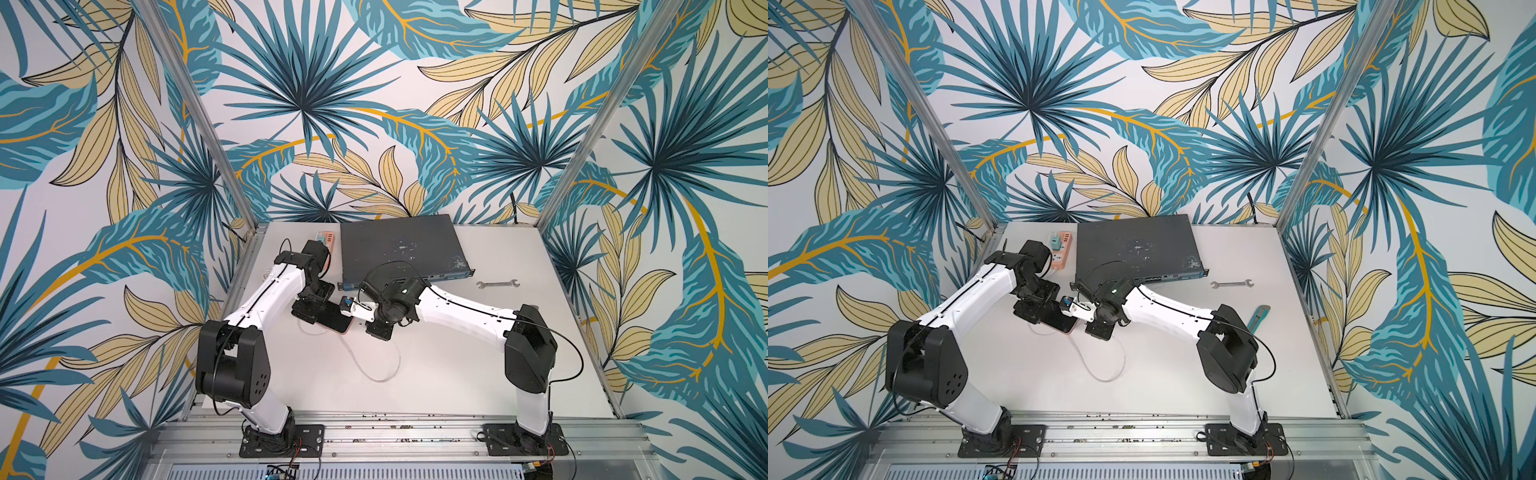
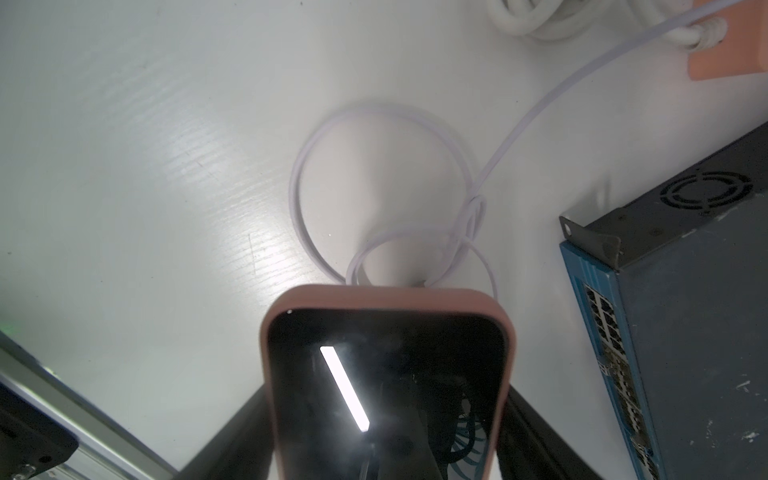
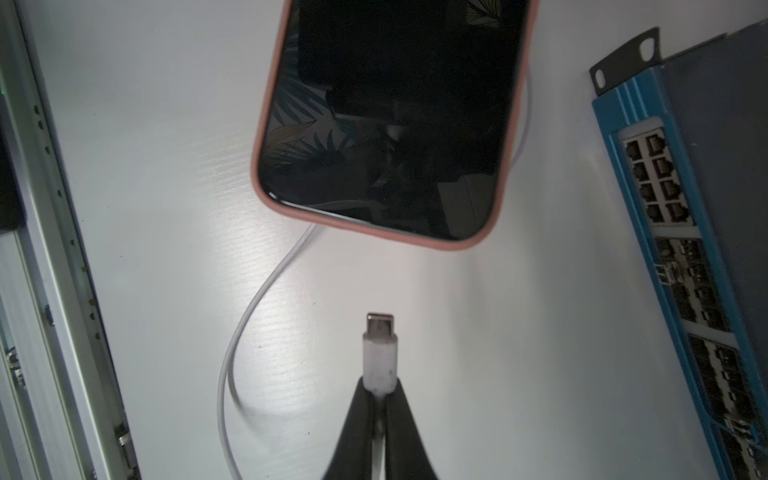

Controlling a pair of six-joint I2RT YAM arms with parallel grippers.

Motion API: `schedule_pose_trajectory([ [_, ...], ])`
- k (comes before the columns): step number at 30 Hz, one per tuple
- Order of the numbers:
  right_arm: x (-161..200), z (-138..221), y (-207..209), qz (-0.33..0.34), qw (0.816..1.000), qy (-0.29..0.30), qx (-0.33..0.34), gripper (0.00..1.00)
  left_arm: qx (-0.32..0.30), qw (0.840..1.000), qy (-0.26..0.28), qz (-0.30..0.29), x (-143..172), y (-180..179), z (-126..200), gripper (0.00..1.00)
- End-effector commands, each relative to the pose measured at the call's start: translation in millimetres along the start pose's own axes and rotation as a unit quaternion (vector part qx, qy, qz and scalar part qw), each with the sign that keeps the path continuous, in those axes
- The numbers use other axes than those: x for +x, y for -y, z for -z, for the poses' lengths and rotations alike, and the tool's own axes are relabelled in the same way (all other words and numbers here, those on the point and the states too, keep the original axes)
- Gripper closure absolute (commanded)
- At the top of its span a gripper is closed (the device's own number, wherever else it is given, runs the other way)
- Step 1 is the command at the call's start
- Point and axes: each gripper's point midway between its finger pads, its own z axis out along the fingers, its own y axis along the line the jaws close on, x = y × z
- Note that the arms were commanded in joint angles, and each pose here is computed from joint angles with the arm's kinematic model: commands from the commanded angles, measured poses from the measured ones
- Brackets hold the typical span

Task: Plug the charging cable into the phone
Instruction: Insert the charging cable into the phone.

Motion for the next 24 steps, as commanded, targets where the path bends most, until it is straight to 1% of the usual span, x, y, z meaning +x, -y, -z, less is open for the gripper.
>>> schedule_pose_trajectory([
  [1,-2.0,-0.9,1.7,0.008,1.000,-0.012,0.010,1.00,0.016,1.000,0.000,0.003,-0.8,-1.1,10.4,1.00],
  [8,-10.8,-5.1,-0.7,0.012,1.000,-0.011,0.010,1.00,0.014,1.000,-0.008,0.005,1.5,-0.6,7.9,1.00],
  [24,-10.3,-8.7,-7.3,0.017,1.000,-0.014,-0.001,1.00,0.017,1.000,-0.015,0.004,3.4,5.3,6.3,1.00],
])
